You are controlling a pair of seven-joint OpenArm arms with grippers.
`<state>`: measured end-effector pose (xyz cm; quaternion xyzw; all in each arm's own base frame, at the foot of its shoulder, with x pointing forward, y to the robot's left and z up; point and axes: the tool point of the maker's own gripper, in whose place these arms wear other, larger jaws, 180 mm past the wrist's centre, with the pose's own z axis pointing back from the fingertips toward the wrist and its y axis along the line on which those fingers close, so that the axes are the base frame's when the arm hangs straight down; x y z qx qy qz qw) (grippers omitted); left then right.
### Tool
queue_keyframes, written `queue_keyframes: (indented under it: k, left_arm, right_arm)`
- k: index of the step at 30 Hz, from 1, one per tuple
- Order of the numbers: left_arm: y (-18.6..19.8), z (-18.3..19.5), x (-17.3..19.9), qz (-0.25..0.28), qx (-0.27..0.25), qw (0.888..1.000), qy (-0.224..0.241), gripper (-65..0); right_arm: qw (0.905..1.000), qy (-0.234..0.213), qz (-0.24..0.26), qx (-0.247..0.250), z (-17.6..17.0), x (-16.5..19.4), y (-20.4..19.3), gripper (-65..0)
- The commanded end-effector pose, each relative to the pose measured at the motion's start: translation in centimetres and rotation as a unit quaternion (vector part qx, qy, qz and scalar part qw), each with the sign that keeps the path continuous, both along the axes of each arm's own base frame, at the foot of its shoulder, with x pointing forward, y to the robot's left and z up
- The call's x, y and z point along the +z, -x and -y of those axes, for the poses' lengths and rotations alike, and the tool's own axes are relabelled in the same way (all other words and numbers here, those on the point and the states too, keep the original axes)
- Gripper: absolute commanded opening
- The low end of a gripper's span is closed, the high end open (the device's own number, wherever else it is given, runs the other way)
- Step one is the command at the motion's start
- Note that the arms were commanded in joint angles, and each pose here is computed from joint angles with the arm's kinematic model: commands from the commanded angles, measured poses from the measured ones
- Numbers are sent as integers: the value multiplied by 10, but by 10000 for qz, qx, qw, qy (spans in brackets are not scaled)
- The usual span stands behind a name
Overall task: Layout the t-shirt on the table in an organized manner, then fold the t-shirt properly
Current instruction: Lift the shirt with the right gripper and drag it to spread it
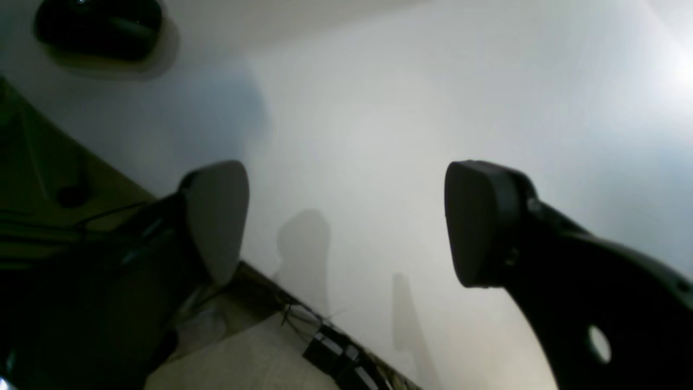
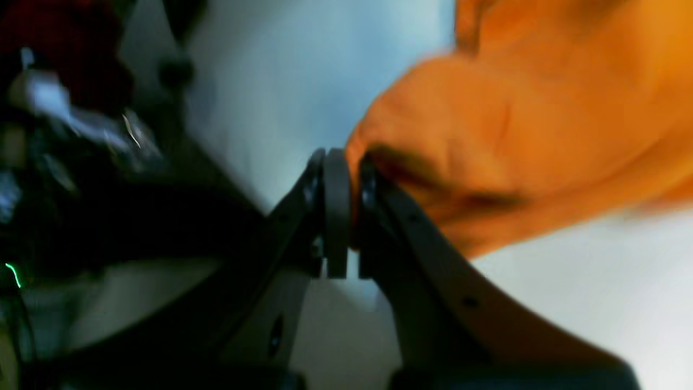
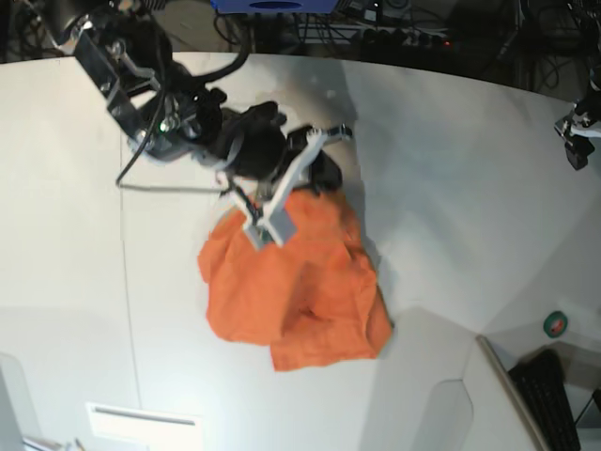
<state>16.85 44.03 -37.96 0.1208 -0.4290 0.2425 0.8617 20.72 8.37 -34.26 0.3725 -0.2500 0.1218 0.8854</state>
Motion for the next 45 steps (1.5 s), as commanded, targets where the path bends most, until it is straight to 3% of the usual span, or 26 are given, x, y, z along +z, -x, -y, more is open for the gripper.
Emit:
queue_keyframes:
  k: [1, 3, 8, 12, 13, 16, 18, 22, 26, 33, 37, 45]
  left_arm:
    - [-12, -7, 18, 224, -66, 9996, -179, -109]
    - [-14, -7, 19, 253, -66, 9995, -172, -109]
    - [-18, -6, 19, 284, -83, 9994, -166, -109]
    - [-23, -6, 21, 351, -70, 9992, -151, -109]
    - [-24, -6, 21, 367, -70, 9992, -151, -109]
    - [-26, -6, 22, 382, -70, 9991, -151, -109]
    - [-26, -6, 22, 382, -70, 9991, -151, -109]
    - [-25, -7, 21, 372, -59, 9992, -151, -109]
    - [-24, -7, 21, 364, -60, 9992, -151, -109]
    - [-22, -6, 19, 341, -53, 9993, -137, -109]
    - [-18, -8, 15, 290, 1, 9995, -103, -109]
    - [-7, -14, 2, 128, 146, 9998, -18, -109]
  right_arm:
    - [10000, 7, 72, -24, 1, -5, 0, -650]
    - [9987, 464, 32, -183, 26, -30, 0, -650]
    - [9962, 800, -326, -147, 44, -47, 5, -650]
    - [9873, 1209, -1033, 56, 65, -66, 19, -650]
    - [9844, 1286, -1193, 157, 67, -70, 28, -606]
    - [9760, 1425, -1617, 298, 76, -82, 64, -318]
    - [9742, 1535, -1622, 327, 87, -85, 74, -255]
    - [9838, 1430, -1057, 236, 92, -62, 65, -255]
    - [9921, 1254, -66, -64, 90, -33, 8, -255]
    - [9858, 1642, 355, 2, 82, -39, -74, -255]
    - [9795, 1918, 524, 332, 66, -41, -98, -255]
    - [9708, 2318, 514, 338, 61, -73, -127, -254]
